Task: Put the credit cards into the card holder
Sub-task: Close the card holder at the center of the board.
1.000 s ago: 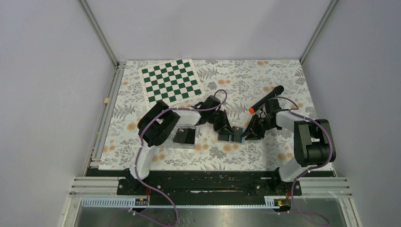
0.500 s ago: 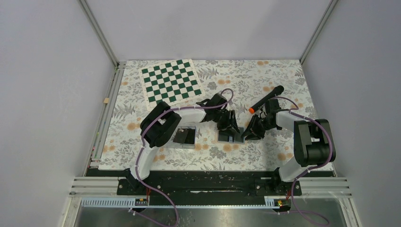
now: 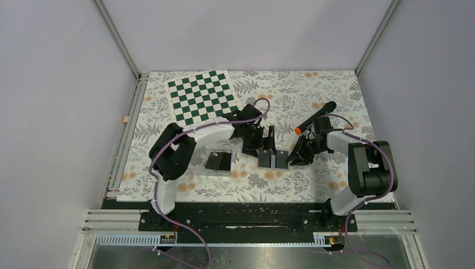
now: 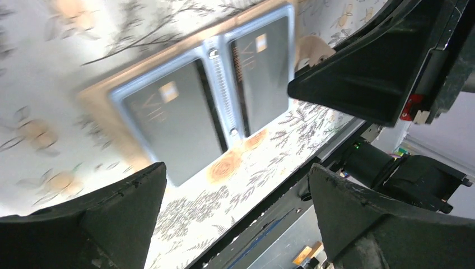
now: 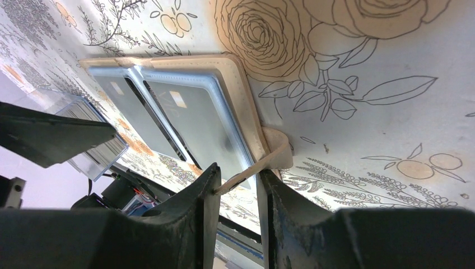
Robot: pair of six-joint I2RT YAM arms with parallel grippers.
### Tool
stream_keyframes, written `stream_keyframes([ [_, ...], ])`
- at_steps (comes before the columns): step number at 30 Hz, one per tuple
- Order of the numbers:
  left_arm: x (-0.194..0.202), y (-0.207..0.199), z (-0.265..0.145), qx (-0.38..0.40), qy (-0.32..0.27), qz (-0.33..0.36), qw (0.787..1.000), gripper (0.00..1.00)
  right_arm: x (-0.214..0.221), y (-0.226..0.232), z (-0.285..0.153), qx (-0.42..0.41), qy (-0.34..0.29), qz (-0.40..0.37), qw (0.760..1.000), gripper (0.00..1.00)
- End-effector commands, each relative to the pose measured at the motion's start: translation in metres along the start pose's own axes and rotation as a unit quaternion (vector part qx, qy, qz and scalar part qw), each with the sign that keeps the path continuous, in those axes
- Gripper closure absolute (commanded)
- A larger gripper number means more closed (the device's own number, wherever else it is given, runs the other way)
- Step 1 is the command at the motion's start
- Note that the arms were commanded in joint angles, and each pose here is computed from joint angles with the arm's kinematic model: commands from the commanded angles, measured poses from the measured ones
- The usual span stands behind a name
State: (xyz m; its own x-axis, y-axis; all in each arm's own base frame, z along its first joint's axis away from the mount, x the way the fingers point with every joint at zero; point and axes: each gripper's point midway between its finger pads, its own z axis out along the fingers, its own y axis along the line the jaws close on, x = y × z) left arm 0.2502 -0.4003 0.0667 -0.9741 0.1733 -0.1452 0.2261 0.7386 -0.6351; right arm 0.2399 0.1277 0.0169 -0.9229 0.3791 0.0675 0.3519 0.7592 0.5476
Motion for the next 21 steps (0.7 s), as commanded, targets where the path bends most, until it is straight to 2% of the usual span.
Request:
stream_keyframes([
  [1, -0.016, 0.013, -0.038, -0.004, -0.058, -0.016, 0.998, 0.01, -0.005, 0.004, -0.003, 0.001, -0.003, -0.004, 1.000, 0.64],
  [3, -0.015, 0.021, -0.042, 0.002, -0.063, -0.030, 0.998, 0.01, -0.005, 0.003, -0.003, 0.002, -0.002, -0.004, 1.000, 0.64],
  [5, -0.013, 0.028, -0.040, 0.011, -0.059, -0.041, 0.997, 0.08, -0.005, 0.003, -0.003, 0.003, -0.001, -0.003, 1.000, 0.64],
  [6, -0.013, 0.028, -0.038, 0.019, -0.058, -0.043, 0.997, 0.15, -0.005, 0.003, -0.002, 0.004, -0.001, -0.003, 1.000, 0.64],
  [9, -0.010, 0.032, -0.031, 0.033, -0.048, -0.053, 0.997, 0.48, -0.005, 0.003, -0.002, 0.004, 0.000, -0.002, 1.000, 0.65],
  [11, -0.010, 0.035, -0.025, 0.035, -0.041, -0.060, 0.997, 0.66, -0.004, 0.002, -0.002, 0.005, 0.000, -0.002, 1.000, 0.65],
  [12, -0.010, 0.037, -0.023, 0.035, -0.038, -0.064, 0.997, 0.70, -0.004, 0.002, -0.002, 0.004, 0.001, 0.000, 1.000, 0.65],
  [21, -0.015, 0.062, -0.007, -0.020, -0.037, -0.069, 0.997, 0.65, -0.004, 0.002, -0.001, 0.005, 0.002, 0.000, 1.000, 0.66],
])
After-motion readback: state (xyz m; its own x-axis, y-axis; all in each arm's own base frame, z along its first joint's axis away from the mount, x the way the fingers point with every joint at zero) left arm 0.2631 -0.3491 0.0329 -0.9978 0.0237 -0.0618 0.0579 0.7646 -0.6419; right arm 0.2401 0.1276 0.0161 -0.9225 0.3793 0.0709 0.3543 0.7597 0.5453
